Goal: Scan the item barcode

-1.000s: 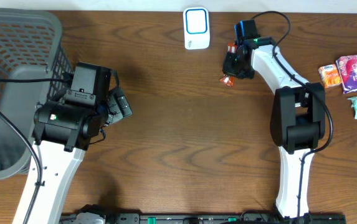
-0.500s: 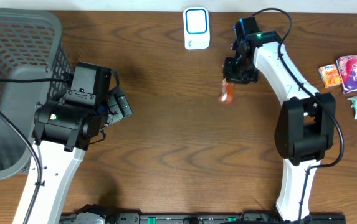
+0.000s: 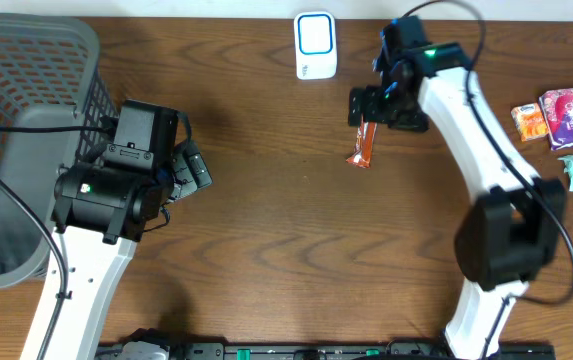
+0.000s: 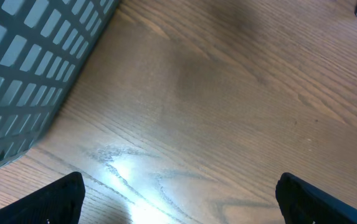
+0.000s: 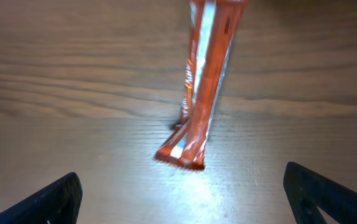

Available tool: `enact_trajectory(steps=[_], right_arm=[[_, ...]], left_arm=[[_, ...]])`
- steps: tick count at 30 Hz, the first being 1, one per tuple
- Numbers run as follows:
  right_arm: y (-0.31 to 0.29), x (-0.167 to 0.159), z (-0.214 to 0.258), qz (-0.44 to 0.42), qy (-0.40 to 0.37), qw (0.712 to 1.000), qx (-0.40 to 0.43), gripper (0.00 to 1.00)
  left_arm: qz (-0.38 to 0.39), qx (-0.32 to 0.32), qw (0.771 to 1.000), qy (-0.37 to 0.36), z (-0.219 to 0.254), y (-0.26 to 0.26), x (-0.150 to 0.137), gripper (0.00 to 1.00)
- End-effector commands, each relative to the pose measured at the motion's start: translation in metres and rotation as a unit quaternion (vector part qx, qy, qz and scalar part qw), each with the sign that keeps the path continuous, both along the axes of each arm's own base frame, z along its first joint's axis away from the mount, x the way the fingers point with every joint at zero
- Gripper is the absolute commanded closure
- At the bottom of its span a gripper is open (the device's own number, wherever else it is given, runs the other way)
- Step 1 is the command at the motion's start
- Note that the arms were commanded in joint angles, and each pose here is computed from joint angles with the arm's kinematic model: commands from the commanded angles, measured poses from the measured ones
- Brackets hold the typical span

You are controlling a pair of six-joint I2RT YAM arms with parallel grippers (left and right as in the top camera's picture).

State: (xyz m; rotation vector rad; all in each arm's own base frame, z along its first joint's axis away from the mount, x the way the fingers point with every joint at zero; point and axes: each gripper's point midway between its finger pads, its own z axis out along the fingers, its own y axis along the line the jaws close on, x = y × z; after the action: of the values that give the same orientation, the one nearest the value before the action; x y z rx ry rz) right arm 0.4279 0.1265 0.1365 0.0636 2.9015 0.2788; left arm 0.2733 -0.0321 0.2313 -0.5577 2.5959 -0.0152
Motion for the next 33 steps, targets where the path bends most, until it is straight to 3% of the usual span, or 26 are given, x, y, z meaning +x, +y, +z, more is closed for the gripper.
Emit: enact_trajectory(steps=[1,15,21,29,33], right_arm=[[0.004,-0.005,0.035,0.028,-0.042,0.999,0.011,0.01],[0.02,-0.01,0.053,0.043,-0.052,0.996,0.061,0.01],[0.009,-0.006,0.05,0.039,-0.061,0.997,0.029,0.11],[0.009,-0.006,0.03,0.028,-0.039,0.999,0.019,0.45],[0.034,-0.011,0.014,0.113,-0.043,0.993,0.001,0.41]], left_arm=[[0.004,0.001,1.0,-0.004,0.003,0.002,0.001,0.02],[0.003,0.001,1.0,-0.004,0.003,0.002,0.001,0.02],[0.003,0.001,1.0,-0.004,0.003,0.002,0.001,0.02],[0.003,0.001,1.0,-0.004,0.003,0.002,0.001,0.02],[0.003,0.001,1.0,-0.004,0.003,0.002,0.001,0.02]])
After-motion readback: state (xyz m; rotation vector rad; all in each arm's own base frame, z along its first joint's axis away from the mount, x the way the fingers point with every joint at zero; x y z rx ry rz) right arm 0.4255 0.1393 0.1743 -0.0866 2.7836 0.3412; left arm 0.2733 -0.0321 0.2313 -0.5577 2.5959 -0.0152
